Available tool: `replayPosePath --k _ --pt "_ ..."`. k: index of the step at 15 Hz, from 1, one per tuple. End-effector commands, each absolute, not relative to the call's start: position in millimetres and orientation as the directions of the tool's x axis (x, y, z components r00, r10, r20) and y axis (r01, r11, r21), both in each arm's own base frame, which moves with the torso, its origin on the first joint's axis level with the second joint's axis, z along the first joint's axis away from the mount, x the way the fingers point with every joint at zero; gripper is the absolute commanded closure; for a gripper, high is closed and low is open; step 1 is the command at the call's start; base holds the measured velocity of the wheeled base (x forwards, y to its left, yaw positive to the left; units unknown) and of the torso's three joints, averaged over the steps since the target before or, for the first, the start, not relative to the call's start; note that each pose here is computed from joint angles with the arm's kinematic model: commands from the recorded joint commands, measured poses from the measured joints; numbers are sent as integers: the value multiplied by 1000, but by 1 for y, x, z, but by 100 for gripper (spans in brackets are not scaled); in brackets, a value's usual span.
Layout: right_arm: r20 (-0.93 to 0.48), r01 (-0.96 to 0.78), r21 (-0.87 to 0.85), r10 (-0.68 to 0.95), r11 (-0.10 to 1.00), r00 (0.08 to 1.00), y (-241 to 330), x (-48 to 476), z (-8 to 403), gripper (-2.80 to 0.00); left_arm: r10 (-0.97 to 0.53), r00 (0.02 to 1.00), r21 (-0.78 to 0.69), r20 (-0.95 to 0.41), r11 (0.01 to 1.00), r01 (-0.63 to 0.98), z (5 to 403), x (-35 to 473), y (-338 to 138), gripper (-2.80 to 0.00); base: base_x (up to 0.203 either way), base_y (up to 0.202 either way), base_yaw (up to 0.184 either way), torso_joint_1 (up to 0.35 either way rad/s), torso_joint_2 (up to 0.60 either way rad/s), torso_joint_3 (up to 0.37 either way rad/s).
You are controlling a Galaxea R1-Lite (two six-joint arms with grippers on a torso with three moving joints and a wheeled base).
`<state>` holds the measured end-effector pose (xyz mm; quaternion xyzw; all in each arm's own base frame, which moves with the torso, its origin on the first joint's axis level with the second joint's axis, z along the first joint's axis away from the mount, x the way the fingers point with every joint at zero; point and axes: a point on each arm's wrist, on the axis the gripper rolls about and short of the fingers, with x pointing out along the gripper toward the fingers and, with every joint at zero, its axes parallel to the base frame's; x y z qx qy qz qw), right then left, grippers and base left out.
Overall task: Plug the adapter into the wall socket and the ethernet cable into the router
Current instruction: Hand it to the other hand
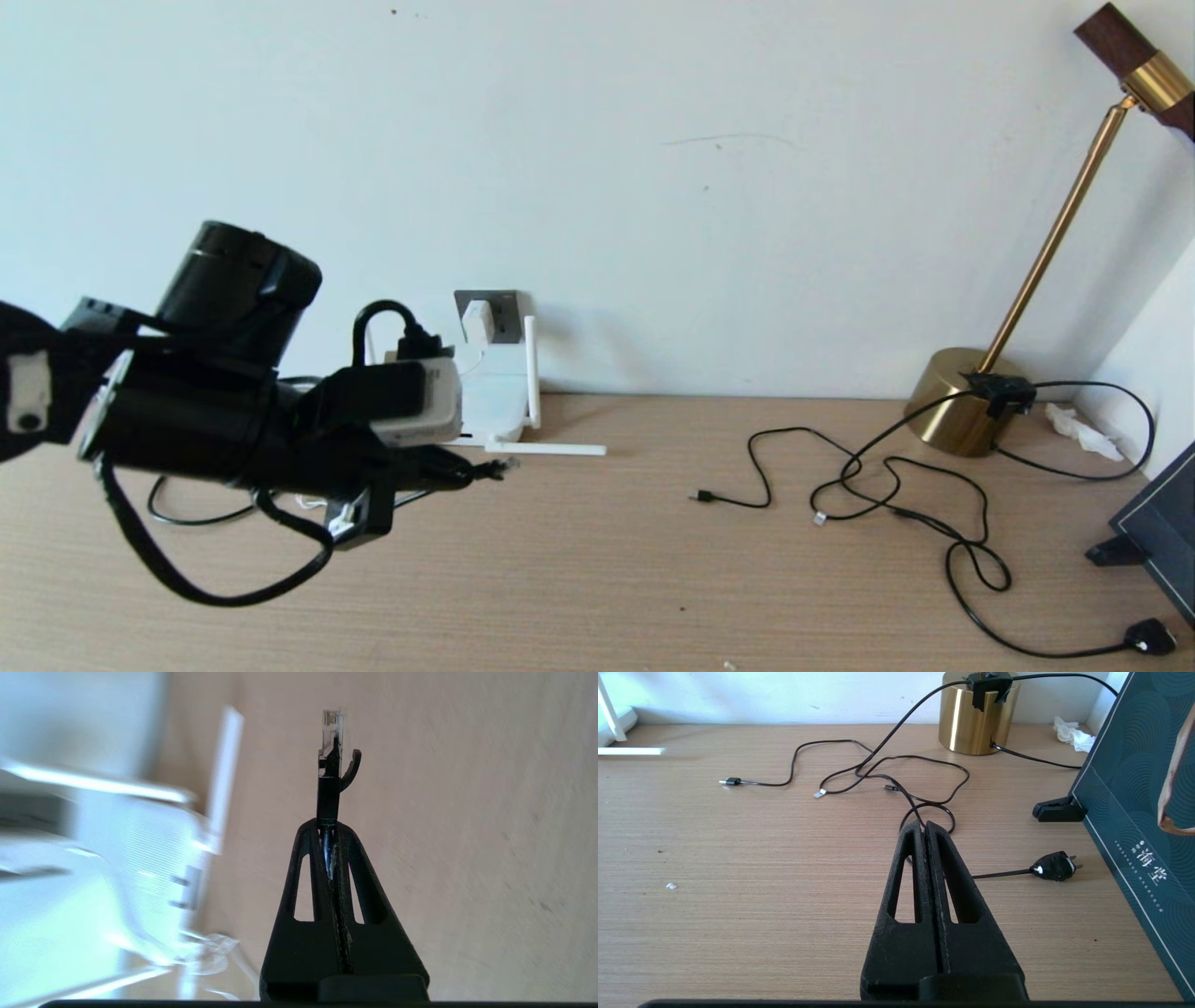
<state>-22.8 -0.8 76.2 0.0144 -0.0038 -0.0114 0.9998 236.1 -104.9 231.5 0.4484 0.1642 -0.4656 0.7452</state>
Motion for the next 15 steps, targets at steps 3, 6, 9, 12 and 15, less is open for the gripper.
replayPosePath --k 3,6,9,12,15 --pt "9 23 31 -23 999 1000 -1 -23 77 0 -432 664 672 -610 162 723 265 219 -133 0 0 0 0 0 0 0" --pt "62 17 44 -20 999 998 -1 -26 88 0 -361 761 770 -540 153 619 268 200 -147 0 0 0 0 0 0 0" --pt "119 -93 106 80 990 990 1 -39 147 0 -385 830 851 -403 177 495 270 173 -159 0 0 0 0 0 0 0" --pt "-79 -309 262 339 914 937 7 -12 186 0 -491 784 853 -380 141 502 272 154 -166 0 0 0 0 0 0 0" --pt "-189 -466 416 576 781 796 13 36 210 0 -564 747 862 -352 116 494 268 146 -182 0 0 0 0 0 0 0"
